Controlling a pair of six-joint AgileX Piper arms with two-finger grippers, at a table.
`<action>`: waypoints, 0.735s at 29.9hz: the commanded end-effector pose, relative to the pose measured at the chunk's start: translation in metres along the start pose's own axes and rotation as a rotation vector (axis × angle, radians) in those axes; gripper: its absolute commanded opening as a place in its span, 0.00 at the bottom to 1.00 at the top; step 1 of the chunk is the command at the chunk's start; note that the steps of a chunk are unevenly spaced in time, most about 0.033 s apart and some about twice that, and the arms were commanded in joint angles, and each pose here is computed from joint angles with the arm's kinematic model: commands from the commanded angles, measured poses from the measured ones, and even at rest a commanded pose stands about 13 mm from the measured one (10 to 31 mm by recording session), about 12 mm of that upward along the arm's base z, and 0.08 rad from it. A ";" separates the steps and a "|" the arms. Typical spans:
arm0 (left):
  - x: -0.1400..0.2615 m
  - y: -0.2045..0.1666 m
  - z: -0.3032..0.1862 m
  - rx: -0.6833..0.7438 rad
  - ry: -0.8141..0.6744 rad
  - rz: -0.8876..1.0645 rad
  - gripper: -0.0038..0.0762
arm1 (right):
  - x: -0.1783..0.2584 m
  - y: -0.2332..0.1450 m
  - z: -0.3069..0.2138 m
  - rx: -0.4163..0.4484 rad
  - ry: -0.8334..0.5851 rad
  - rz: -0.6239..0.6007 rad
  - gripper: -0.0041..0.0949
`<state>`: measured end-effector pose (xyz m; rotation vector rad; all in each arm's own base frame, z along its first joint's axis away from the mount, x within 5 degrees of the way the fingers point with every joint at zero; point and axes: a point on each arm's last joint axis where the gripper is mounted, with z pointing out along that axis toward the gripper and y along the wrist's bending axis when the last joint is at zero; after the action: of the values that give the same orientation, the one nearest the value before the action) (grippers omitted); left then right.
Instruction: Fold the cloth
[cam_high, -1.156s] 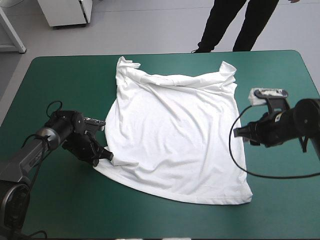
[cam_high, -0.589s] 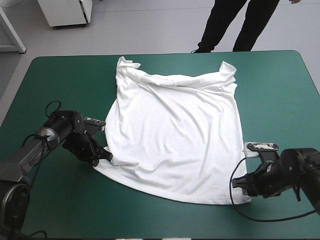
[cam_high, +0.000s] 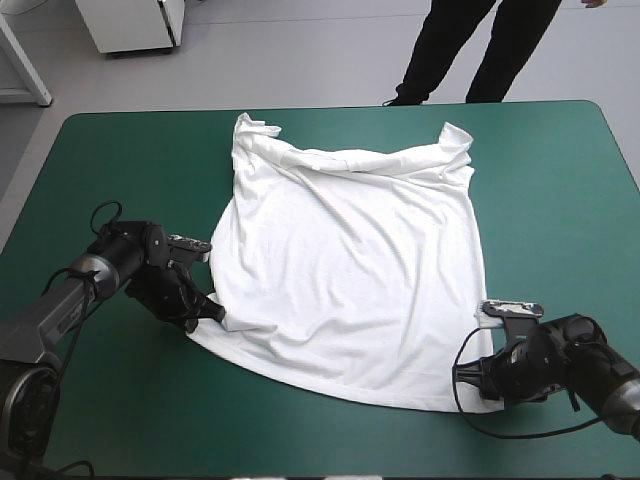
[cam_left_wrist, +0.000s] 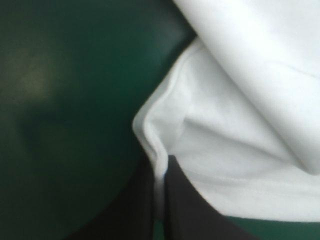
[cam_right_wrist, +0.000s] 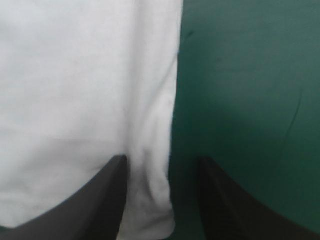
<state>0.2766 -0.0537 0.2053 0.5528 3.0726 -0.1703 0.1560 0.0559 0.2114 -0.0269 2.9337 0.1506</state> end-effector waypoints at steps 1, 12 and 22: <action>-0.009 -0.002 0.001 0.013 -0.070 -0.016 0.02 | -0.002 0.002 0.001 -0.029 -0.038 0.025 0.44; -0.012 -0.002 -0.003 0.012 -0.083 -0.016 0.02 | 0.001 0.006 0.001 -0.077 -0.006 0.095 0.03; -0.022 -0.006 -0.052 0.001 -0.213 0.005 0.02 | -0.038 0.016 -0.056 -0.082 -0.176 0.021 0.03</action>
<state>0.2908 -0.0579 0.2208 0.5373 3.0123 -0.1939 0.1708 0.0658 0.2429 0.0550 2.8660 0.2682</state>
